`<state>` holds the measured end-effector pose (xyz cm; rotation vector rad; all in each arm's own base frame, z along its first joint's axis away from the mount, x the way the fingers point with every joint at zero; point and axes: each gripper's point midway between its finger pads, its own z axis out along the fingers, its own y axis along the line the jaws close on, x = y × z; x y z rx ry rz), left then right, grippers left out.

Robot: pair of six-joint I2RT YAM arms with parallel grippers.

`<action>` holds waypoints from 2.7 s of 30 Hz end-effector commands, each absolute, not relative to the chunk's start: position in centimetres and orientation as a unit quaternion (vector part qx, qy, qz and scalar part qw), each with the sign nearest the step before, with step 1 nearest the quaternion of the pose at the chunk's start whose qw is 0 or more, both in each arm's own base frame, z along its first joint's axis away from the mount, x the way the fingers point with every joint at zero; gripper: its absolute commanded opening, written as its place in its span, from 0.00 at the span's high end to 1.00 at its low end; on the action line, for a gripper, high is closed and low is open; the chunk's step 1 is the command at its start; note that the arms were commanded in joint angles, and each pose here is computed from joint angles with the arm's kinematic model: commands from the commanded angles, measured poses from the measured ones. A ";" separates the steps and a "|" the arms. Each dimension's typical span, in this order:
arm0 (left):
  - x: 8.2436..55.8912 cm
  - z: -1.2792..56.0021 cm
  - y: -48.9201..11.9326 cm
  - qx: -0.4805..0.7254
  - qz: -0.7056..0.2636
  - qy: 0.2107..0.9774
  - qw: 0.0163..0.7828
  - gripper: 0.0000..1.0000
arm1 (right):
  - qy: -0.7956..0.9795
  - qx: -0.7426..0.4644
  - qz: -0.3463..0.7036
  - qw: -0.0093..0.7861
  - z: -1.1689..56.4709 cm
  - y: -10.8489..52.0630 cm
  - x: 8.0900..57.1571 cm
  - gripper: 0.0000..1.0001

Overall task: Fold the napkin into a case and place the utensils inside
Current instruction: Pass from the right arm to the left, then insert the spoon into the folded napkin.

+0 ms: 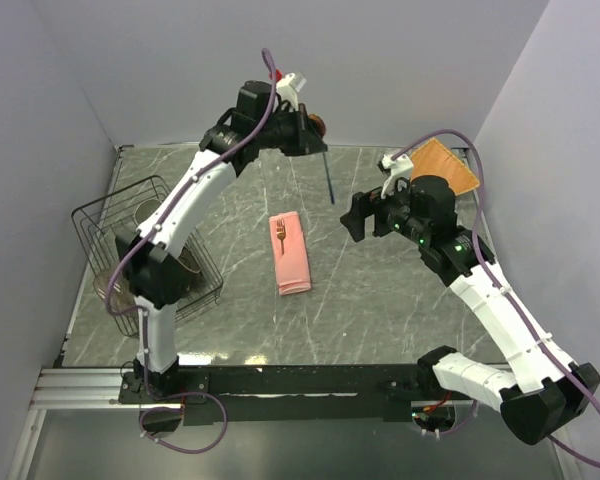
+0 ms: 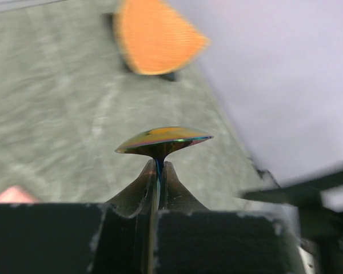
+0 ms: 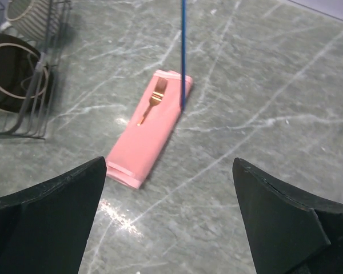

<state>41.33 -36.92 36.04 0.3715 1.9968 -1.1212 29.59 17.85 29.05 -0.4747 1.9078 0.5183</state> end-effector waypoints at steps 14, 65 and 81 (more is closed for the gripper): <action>49.3 18.1 -28.5 0.068 -0.339 0.907 0.240 0.99 | 0.824 -0.164 0.179 0.512 28.4 14.6 30.6 0.00; 44.5 10.5 -30.0 0.008 -0.330 0.938 0.108 0.99 | 0.830 -0.169 0.187 0.498 28.7 15.3 31.8 0.00; 41.4 8.9 -31.1 0.008 -0.327 0.943 0.066 0.99 | 0.827 -0.169 0.184 0.505 28.8 14.9 31.3 0.00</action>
